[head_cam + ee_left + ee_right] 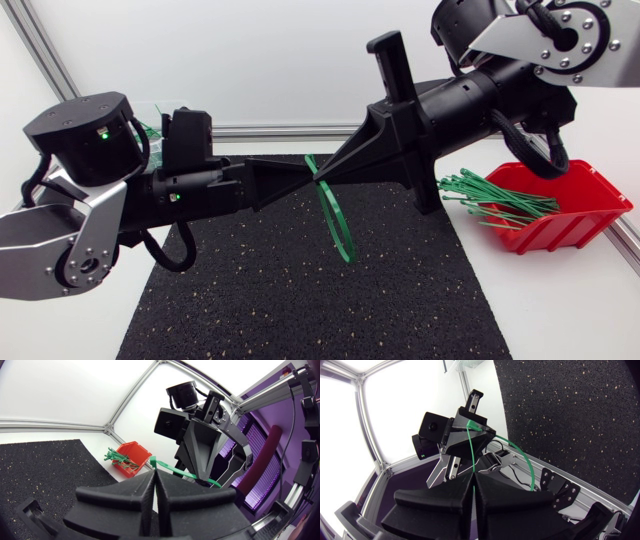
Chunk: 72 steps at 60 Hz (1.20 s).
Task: Take a green cable tie from the red box, thread the tail through the head to close it, then place it in the transparent bin on the left.
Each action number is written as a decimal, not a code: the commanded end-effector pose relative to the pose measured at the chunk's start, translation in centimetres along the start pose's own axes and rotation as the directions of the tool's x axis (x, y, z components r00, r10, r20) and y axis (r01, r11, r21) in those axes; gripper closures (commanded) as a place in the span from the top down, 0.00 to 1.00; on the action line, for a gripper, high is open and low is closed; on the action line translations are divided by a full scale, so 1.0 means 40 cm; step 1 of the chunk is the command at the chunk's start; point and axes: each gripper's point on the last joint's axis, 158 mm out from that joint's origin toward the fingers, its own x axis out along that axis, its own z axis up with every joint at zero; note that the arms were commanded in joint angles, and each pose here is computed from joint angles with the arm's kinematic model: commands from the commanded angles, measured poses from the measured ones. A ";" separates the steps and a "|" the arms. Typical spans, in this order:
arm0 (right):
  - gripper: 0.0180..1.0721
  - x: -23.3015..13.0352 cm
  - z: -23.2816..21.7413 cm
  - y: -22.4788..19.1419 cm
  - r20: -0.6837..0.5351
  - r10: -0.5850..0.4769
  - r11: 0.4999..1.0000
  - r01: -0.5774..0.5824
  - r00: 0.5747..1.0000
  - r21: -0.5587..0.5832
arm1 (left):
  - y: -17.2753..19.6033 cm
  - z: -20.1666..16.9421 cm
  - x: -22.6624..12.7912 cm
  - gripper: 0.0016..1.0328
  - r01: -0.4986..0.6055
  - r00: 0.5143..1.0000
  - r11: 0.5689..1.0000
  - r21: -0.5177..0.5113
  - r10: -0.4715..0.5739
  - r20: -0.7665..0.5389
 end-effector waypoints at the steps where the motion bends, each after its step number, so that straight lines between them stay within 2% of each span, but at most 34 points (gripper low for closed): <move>1: 0.05 0.001 0.008 -0.012 0.000 -0.002 0.999 0.002 1.000 0.042 | -0.006 -0.005 -0.007 0.03 0.002 1.000 1.000 0.011 -0.002 0.009; 72: 0.05 -0.003 -0.006 -0.015 0.005 0.001 0.999 -0.001 1.000 0.036 | 0.002 0.008 -0.010 0.03 -0.013 1.000 1.000 0.016 0.013 0.023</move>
